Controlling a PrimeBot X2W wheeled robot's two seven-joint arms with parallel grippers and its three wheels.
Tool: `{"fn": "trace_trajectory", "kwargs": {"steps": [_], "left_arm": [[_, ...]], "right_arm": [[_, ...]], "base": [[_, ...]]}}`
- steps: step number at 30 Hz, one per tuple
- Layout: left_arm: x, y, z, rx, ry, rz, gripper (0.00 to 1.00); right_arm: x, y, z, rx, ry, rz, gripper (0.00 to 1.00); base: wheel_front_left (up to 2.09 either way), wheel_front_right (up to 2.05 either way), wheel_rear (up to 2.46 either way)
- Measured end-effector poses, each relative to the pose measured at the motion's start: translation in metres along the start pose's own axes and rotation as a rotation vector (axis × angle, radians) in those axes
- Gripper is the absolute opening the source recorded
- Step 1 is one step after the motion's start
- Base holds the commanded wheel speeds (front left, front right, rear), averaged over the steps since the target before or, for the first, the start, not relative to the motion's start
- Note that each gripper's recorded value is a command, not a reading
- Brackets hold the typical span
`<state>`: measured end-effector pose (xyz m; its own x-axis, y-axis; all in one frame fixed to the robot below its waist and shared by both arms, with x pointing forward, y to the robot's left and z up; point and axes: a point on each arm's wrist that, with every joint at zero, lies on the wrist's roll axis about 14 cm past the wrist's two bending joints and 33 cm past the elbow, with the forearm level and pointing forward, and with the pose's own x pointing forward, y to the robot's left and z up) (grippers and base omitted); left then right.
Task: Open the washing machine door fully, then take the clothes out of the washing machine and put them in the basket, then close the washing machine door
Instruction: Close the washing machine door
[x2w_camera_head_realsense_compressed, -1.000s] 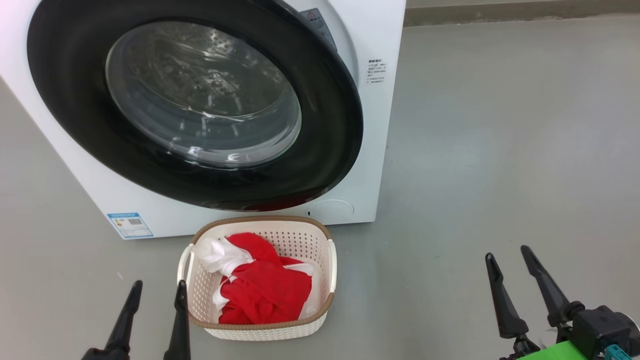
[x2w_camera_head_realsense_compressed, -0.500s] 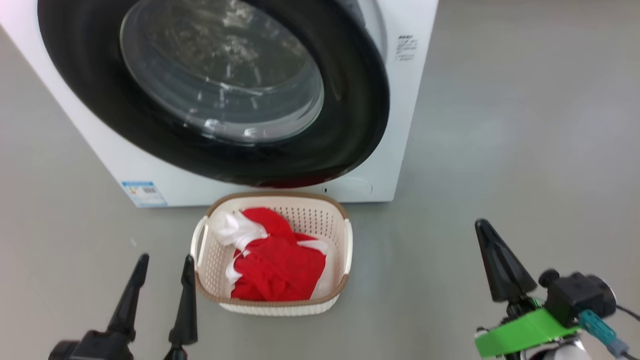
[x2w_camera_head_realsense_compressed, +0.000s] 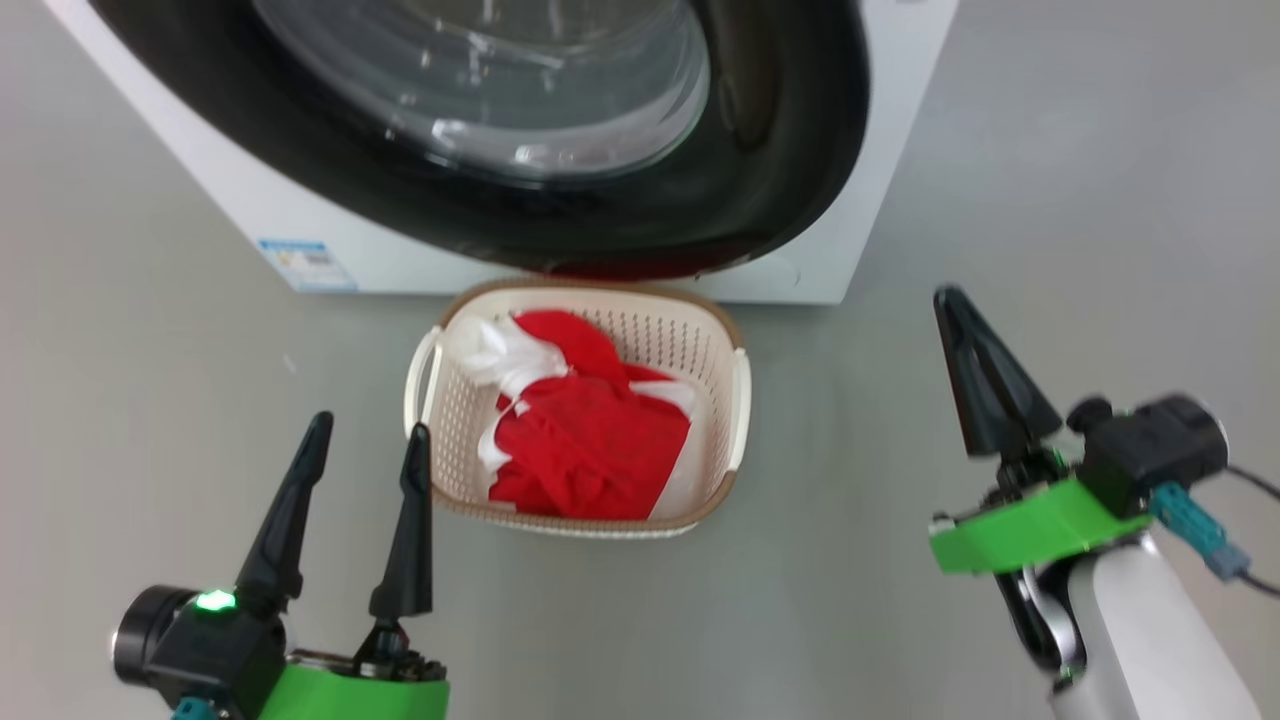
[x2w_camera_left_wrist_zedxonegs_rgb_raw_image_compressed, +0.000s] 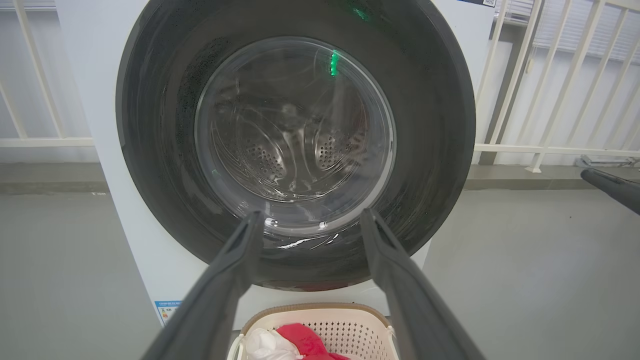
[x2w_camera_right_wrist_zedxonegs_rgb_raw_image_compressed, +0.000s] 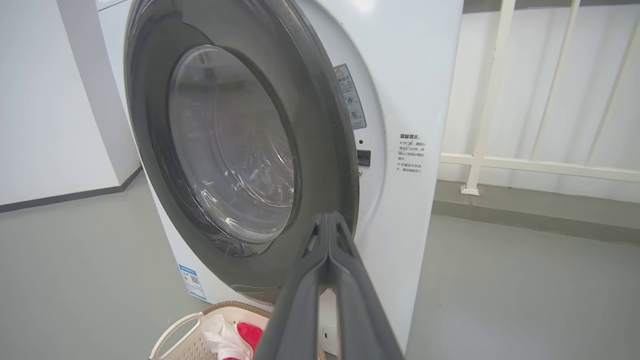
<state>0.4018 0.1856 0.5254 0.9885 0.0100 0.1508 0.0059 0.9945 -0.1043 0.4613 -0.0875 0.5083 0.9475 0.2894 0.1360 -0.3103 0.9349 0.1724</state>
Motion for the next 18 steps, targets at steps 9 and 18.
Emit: {"fn": "trace_trajectory", "kwargs": {"steps": [9, 18], "left_arm": [[0.009, 0.004, -0.02, -0.015, 0.048, 0.009, 1.0], [0.017, 0.01, -0.033, -0.004, 0.075, 0.025, 1.0]], "right_arm": [[0.055, 0.021, -0.009, -0.023, -0.024, 0.098, 0.0], [0.101, 0.035, -0.015, -0.039, -0.047, 0.157, 0.0]], "base": [[0.0, 0.0, 0.0], [0.0, 0.0, 0.0]]}}
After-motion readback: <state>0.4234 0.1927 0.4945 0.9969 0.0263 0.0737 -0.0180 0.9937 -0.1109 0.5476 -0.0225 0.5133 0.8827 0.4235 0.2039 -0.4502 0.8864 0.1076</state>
